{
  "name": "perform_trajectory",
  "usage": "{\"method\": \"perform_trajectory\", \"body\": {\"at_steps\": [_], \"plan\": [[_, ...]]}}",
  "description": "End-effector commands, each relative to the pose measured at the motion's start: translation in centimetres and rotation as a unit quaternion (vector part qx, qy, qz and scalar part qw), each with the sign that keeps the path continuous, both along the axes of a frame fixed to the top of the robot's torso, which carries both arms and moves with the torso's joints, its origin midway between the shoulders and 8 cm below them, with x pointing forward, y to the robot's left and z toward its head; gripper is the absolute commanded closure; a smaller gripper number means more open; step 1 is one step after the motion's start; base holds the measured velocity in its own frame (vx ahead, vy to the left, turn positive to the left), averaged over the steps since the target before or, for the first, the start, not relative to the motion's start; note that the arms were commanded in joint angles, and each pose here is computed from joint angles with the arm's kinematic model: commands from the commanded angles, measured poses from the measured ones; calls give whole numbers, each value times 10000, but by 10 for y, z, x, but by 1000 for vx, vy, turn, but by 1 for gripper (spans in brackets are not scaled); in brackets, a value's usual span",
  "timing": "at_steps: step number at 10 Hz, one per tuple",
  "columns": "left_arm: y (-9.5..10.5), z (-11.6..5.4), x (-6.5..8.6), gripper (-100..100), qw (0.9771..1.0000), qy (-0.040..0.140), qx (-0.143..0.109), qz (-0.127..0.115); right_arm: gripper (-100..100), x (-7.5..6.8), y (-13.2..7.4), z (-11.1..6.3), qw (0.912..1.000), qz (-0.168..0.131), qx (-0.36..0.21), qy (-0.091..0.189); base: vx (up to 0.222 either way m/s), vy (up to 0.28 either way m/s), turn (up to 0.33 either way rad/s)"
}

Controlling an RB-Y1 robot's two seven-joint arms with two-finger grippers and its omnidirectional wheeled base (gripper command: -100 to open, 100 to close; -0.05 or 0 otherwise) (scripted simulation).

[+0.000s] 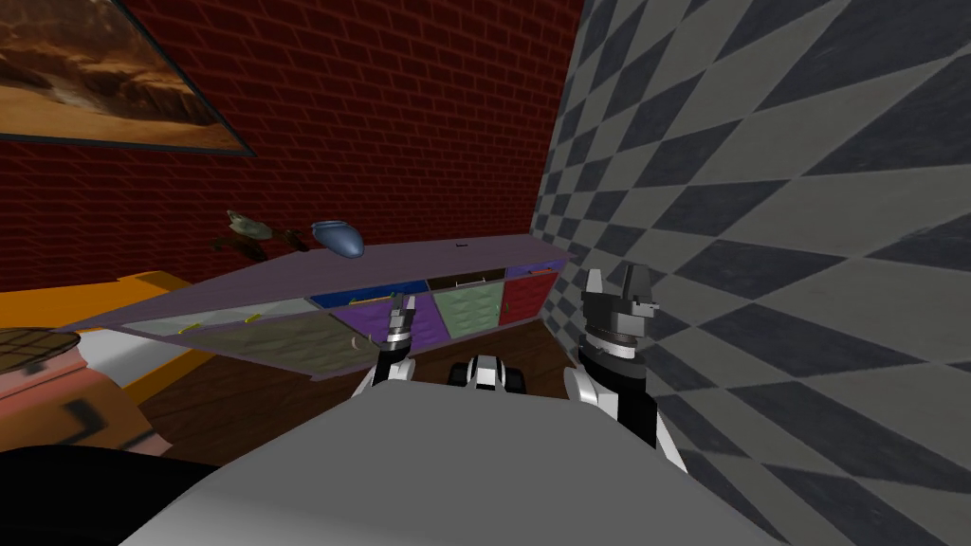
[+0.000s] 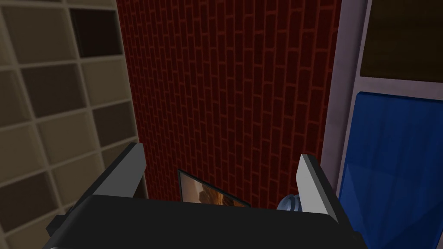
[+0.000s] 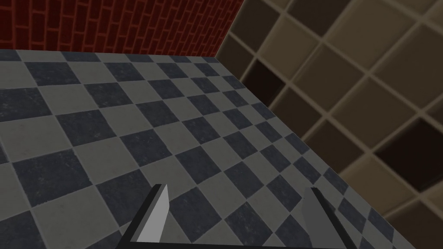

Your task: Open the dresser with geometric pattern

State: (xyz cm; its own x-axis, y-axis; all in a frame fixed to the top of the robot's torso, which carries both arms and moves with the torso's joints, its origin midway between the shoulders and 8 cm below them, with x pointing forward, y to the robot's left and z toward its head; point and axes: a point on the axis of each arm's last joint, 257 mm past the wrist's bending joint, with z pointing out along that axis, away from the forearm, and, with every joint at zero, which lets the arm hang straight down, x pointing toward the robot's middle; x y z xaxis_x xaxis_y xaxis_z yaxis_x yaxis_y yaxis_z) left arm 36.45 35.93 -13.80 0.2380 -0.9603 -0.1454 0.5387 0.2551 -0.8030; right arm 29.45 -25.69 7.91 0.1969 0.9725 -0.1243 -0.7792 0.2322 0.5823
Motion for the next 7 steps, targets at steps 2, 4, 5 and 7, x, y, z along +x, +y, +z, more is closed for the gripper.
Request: {"method": "perform_trajectory", "body": {"at_steps": [2,4,5,7], "plan": [[11,-25,-5,-100,9998,73,-180,82,0,0,0,0,10000,0,1,0,143,-167,29],[18,-38,-9,-100,9994,65,-298,136,0,0,0,0,10000,0,0,0,122,-125,25],[20,-44,-9,-100,9993,136,-313,153,0,0,0,0,10000,0,0,0,96,-97,18],[27,-60,-14,-100,9987,170,-426,219,0,0,0,0,10000,0,0,0,95,-123,21]]}}
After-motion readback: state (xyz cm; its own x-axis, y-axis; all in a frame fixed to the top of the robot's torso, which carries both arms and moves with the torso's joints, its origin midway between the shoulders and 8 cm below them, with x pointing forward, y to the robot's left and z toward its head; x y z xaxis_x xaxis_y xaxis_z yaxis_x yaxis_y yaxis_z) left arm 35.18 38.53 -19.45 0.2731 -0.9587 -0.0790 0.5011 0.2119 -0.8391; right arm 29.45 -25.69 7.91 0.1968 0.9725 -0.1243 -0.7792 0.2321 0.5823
